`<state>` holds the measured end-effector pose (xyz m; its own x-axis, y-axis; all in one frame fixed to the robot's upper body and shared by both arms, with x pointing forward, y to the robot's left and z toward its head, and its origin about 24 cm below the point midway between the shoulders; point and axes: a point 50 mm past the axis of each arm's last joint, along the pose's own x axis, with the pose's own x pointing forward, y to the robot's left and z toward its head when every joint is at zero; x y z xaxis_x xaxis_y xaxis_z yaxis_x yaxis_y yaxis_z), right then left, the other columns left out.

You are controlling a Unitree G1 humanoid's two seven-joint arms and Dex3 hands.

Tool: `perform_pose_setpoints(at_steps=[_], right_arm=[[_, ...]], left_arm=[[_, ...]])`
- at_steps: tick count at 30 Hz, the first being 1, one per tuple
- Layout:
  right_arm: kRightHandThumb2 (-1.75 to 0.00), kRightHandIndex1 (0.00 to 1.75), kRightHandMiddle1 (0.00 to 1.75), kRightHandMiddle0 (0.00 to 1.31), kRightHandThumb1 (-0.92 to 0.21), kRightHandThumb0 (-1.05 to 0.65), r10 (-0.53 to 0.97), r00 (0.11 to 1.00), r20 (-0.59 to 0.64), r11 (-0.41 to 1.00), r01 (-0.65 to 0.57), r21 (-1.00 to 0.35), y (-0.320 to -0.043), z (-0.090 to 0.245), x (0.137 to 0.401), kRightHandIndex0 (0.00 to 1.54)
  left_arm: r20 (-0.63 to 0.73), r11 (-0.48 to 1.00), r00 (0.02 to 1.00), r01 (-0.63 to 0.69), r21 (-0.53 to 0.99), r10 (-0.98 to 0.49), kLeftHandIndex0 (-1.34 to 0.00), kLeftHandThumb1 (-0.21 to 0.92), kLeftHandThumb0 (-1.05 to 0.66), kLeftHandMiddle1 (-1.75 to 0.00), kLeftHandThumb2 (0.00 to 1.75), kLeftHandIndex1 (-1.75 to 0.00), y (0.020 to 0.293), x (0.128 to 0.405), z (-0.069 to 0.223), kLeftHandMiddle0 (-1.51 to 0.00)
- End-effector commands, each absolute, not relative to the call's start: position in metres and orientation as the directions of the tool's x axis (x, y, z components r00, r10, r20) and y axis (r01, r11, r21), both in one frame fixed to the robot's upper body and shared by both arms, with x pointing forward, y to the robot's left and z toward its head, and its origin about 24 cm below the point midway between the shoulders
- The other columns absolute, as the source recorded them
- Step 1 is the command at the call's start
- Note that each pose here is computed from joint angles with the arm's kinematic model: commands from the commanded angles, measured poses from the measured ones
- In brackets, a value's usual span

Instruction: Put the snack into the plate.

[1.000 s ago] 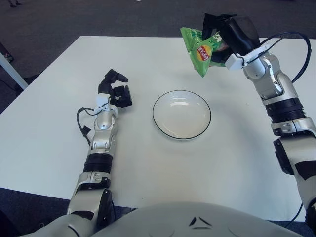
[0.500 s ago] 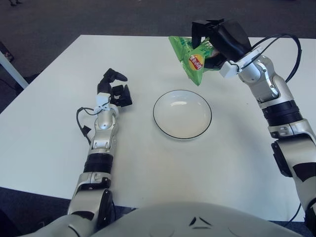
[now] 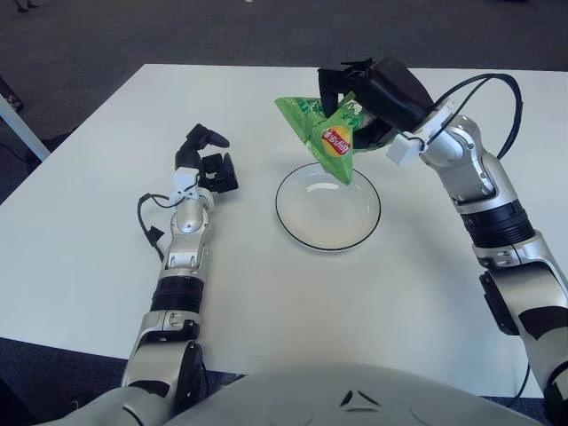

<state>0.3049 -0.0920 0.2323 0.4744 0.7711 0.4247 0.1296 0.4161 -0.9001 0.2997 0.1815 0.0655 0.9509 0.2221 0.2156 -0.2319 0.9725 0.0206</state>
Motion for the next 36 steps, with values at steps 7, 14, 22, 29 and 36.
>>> perform_pose_setpoints(at_steps=[7, 14, 22, 29, 36], right_arm=[[-1.75, 1.73, 1.75, 0.69, 0.07, 0.00, 0.825, 0.368, 0.430, 0.423, 0.102, -0.900, -0.092, 0.224, 0.298, 0.88], [-1.75, 1.69, 1.75, 0.69, 0.08, 0.00, 0.861, 0.402, 0.311, 0.395, -0.144, -0.907, -0.091, 0.215, 0.286, 0.92], [-1.70, 1.65, 1.75, 0.66, 0.05, 0.00, 0.880, 0.435, 0.193, 0.334, -0.275, -0.901, -0.094, 0.212, 0.280, 0.91], [-1.65, 1.73, 1.75, 0.61, -0.03, 0.00, 0.887, 0.441, 0.137, 0.297, -0.318, -0.900, -0.095, 0.209, 0.278, 0.82], [-1.64, 1.74, 1.64, 0.68, 0.00, 0.00, 0.893, 0.446, 0.066, 0.241, -0.351, -0.905, -0.097, 0.205, 0.277, 0.84]], left_arm=[[-0.013, 0.971, 0.971, -0.239, -0.003, 0.239, -0.72, 0.19, -0.53, -1.75, 1.48, -1.75, 0.173, 0.270, 0.008, -1.41], [-0.024, 0.971, 0.971, -0.239, -0.010, 0.238, -0.71, 0.21, -0.53, -1.75, 1.46, -1.75, 0.174, 0.270, 0.006, -1.41], [-0.025, 0.969, 0.969, -0.246, -0.017, 0.245, -0.70, 0.22, -0.52, -1.75, 1.45, -1.75, 0.174, 0.271, 0.005, -1.41], [-0.025, 0.970, 0.970, -0.241, -0.021, 0.240, -0.70, 0.21, -0.52, -1.75, 1.45, -1.75, 0.173, 0.271, 0.005, -1.41], [-0.025, 0.970, 0.970, -0.244, -0.019, 0.244, -0.70, 0.22, -0.52, -1.75, 1.44, -1.75, 0.173, 0.271, 0.005, -1.41]])
